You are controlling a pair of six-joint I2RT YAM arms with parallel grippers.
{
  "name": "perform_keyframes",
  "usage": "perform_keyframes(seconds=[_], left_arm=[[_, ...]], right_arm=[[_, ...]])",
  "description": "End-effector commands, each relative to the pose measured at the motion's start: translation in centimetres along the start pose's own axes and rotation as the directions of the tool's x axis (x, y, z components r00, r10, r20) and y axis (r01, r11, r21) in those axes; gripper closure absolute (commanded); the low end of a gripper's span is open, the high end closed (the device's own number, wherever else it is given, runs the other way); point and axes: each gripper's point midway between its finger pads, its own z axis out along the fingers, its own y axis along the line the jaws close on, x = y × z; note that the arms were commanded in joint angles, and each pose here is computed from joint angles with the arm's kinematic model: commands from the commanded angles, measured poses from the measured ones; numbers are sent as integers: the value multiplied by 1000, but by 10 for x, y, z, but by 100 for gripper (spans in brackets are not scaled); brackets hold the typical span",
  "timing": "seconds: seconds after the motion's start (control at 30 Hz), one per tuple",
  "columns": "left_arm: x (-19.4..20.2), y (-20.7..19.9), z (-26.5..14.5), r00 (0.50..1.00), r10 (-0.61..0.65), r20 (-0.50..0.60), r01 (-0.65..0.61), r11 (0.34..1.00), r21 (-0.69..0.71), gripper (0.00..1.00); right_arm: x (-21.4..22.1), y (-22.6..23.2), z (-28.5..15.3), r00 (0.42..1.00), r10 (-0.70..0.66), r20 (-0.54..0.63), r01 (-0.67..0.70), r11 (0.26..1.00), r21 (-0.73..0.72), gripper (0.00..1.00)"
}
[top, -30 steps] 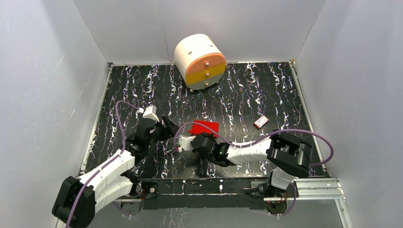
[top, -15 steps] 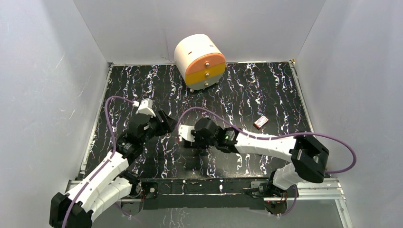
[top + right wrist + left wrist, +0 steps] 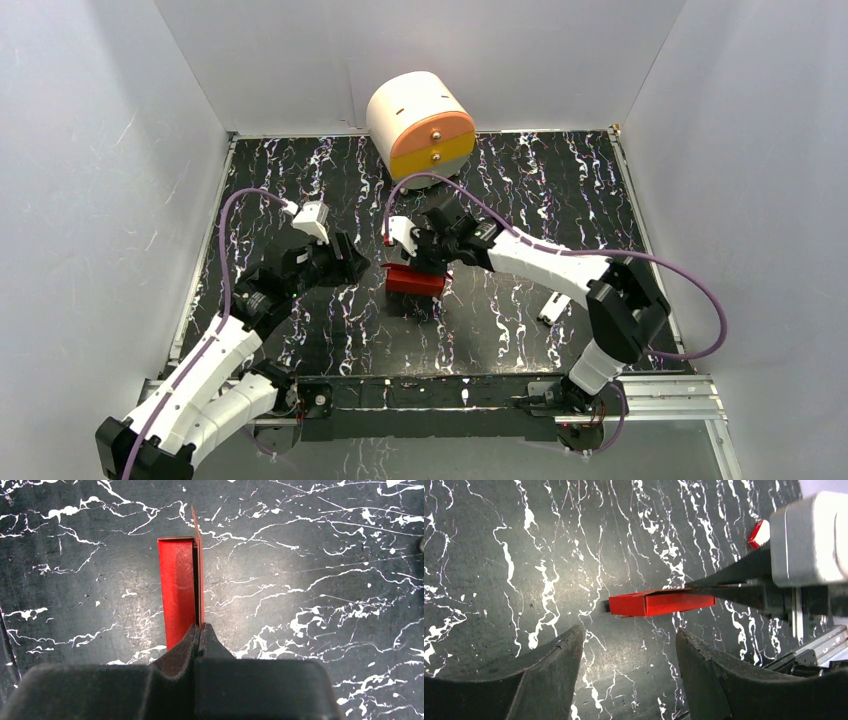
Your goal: Fold the paper box
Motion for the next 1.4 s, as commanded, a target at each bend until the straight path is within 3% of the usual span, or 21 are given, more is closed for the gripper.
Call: perform_keyframes(seconds=[0.0, 0.23, 0.53, 0.97, 1.17, 1.37], left_arm=[[11, 1, -3, 998, 22, -64, -22, 1000, 2, 35], [36, 2, 18, 992, -51, -117, 55, 998, 25, 36], [37, 6, 20, 987, 4, -160, -3, 1000, 4, 36], [27, -1, 19, 974, 152, -171, -143, 988, 64, 35], [24, 0, 22, 964, 201, -176, -191, 979, 71, 36], [12, -6, 22, 950, 271, -153, -258, 961, 104, 36]], right_arm=[[-9, 2, 7, 1000, 10, 8, -10, 996, -92, 100], [-6, -4, 18, 1000, 0, -16, -2, 996, -94, 97], [-15, -18, 15, 1000, -12, 4, 12, 1000, -28, 81], [-35, -31, 2, 996, -18, 84, 13, 998, 58, 68], [-55, -32, -14, 989, 5, 146, -17, 997, 80, 58], [-63, -38, -40, 981, 84, 175, -113, 981, 160, 41]])
